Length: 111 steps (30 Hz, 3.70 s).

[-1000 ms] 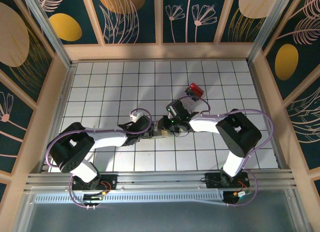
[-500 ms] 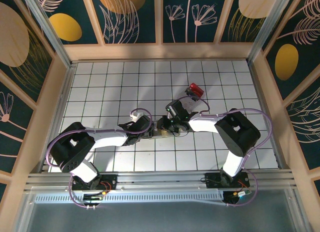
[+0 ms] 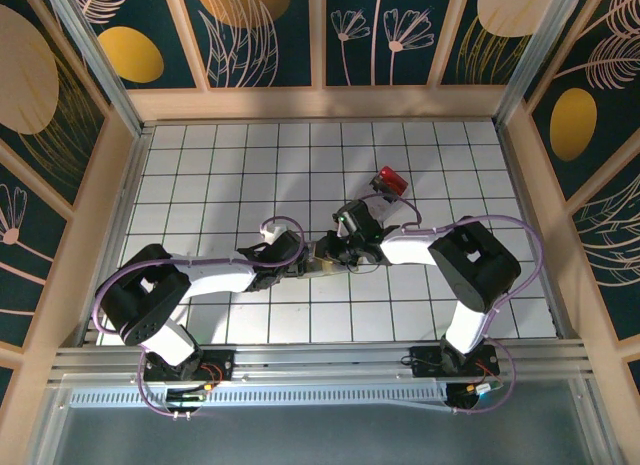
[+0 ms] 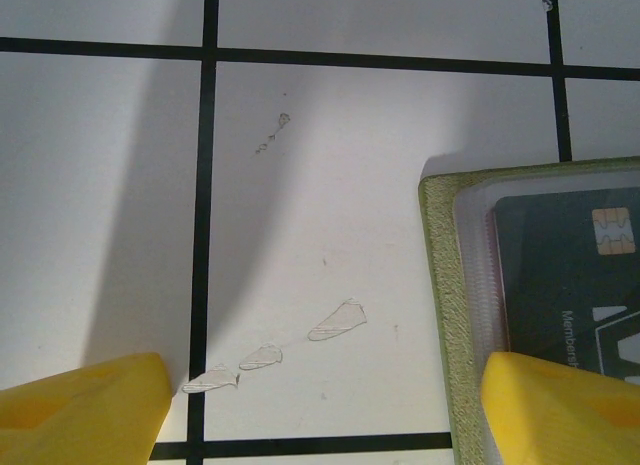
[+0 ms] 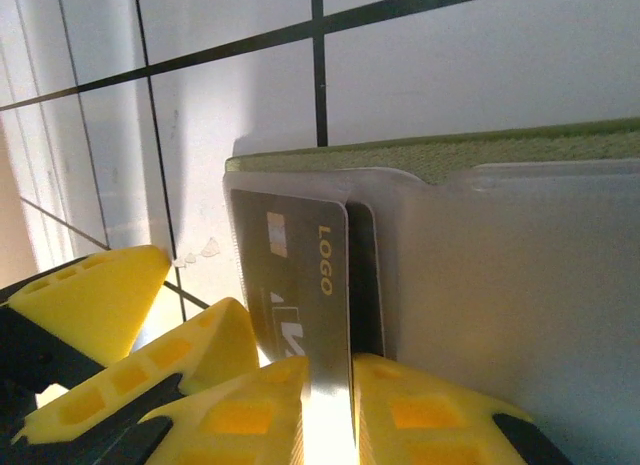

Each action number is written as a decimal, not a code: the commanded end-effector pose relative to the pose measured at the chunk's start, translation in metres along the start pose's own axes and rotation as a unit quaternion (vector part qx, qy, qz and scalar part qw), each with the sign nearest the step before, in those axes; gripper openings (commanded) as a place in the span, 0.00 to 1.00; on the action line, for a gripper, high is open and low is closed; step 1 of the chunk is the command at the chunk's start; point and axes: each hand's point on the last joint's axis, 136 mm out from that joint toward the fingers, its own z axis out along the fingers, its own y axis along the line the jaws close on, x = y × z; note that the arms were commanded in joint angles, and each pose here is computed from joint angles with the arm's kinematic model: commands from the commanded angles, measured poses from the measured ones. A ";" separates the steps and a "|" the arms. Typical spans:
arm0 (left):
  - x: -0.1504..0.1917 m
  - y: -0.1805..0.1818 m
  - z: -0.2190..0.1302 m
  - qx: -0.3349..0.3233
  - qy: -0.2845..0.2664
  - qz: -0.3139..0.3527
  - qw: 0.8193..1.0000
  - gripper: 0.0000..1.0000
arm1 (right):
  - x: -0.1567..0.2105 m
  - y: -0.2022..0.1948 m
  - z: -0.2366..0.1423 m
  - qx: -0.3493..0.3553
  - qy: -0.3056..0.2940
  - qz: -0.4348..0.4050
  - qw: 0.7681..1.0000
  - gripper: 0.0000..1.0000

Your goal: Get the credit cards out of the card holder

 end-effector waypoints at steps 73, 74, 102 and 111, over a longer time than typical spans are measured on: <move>-0.016 -0.021 0.011 -0.007 0.003 0.017 1.000 0.87 | -0.016 -0.010 -0.039 0.008 -0.043 0.007 0.999 0.00; -0.013 -0.020 0.013 -0.011 0.006 0.021 1.000 0.86 | -0.016 -0.010 -0.039 0.008 -0.044 0.009 0.999 0.00; 0.021 -0.010 0.034 -0.014 0.053 0.027 0.998 0.85 | -0.022 0.019 -0.019 -0.070 -0.044 0.002 0.997 0.13; 0.025 -0.005 0.034 -0.021 0.054 0.019 0.998 0.85 | -0.026 0.004 -0.028 -0.015 -0.060 -0.005 0.998 0.00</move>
